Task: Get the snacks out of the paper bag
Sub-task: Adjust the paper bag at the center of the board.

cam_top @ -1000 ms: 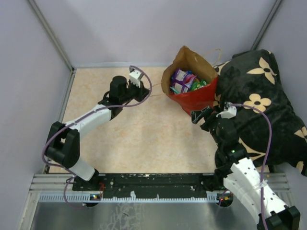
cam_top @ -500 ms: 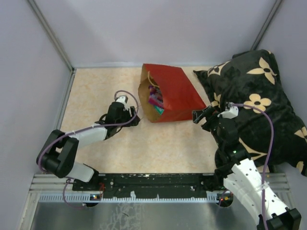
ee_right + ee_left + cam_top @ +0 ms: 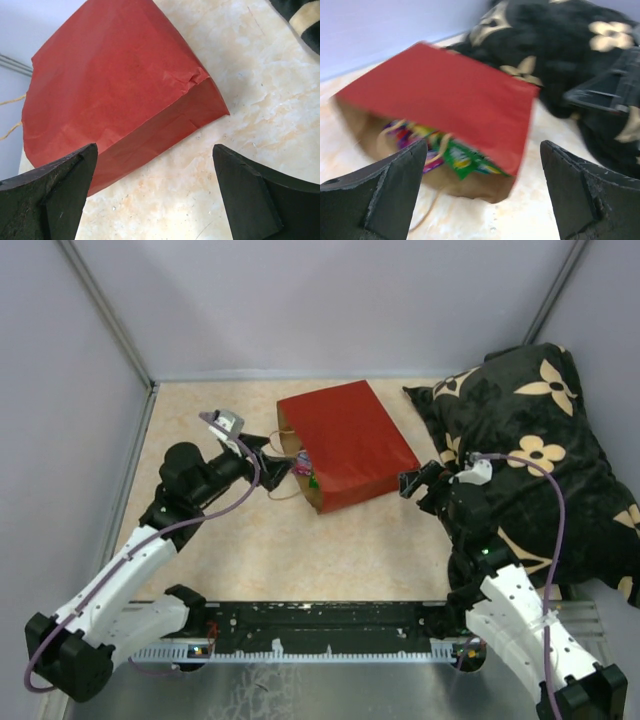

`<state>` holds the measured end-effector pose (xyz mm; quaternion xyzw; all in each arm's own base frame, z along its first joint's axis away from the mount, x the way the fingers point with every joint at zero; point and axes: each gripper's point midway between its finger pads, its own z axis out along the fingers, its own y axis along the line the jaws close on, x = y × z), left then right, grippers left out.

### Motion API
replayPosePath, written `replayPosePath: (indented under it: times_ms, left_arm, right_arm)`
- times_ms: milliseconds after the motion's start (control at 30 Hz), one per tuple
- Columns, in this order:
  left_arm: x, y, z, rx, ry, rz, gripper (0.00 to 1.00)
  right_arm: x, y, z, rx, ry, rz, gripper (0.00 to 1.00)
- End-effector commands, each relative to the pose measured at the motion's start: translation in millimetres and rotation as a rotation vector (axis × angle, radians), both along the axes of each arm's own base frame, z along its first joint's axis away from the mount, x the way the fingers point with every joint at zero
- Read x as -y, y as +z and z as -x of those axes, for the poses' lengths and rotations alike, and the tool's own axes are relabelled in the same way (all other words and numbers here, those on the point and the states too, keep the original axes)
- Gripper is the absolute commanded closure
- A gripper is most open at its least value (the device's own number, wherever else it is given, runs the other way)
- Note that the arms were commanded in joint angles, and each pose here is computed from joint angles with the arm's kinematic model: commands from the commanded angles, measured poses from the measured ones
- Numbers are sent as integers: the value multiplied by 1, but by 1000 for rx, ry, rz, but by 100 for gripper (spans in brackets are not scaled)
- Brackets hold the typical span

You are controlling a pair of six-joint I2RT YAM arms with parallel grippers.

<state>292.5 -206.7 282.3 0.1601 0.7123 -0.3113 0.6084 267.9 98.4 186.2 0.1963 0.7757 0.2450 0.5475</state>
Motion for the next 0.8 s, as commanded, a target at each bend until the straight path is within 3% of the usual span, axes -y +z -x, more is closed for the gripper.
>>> replayPosePath:
  times_ms: [0,100,167,267,400,500,600,767]
  left_arm:
    - [58,5,62,99,-563,-29,0]
    - [78,8,97,208,-818,16,0]
    - [85,1,122,241,-982,-28,0]
    - [86,14,129,318,-1012,-43,0]
    - [84,42,74,254,-691,-70,0]
    - [60,49,2,163,-275,-102,0]
    - [23,39,-49,83,81,-122,0]
    - [-2,27,-62,76,252,-106,0]
  right_arm:
    - [-20,32,-12,84,57,-7,1]
    - [-38,26,-15,75,89,123,1]
    - [-45,25,-16,67,70,247,1]
    - [-41,25,-20,42,-14,304,1]
    - [-41,29,-21,45,-76,161,1]
    - [-30,27,-24,-3,-148,34,3]
    - [-20,25,-32,-47,-214,-81,12]
    - [3,9,-42,-101,-407,-169,29]
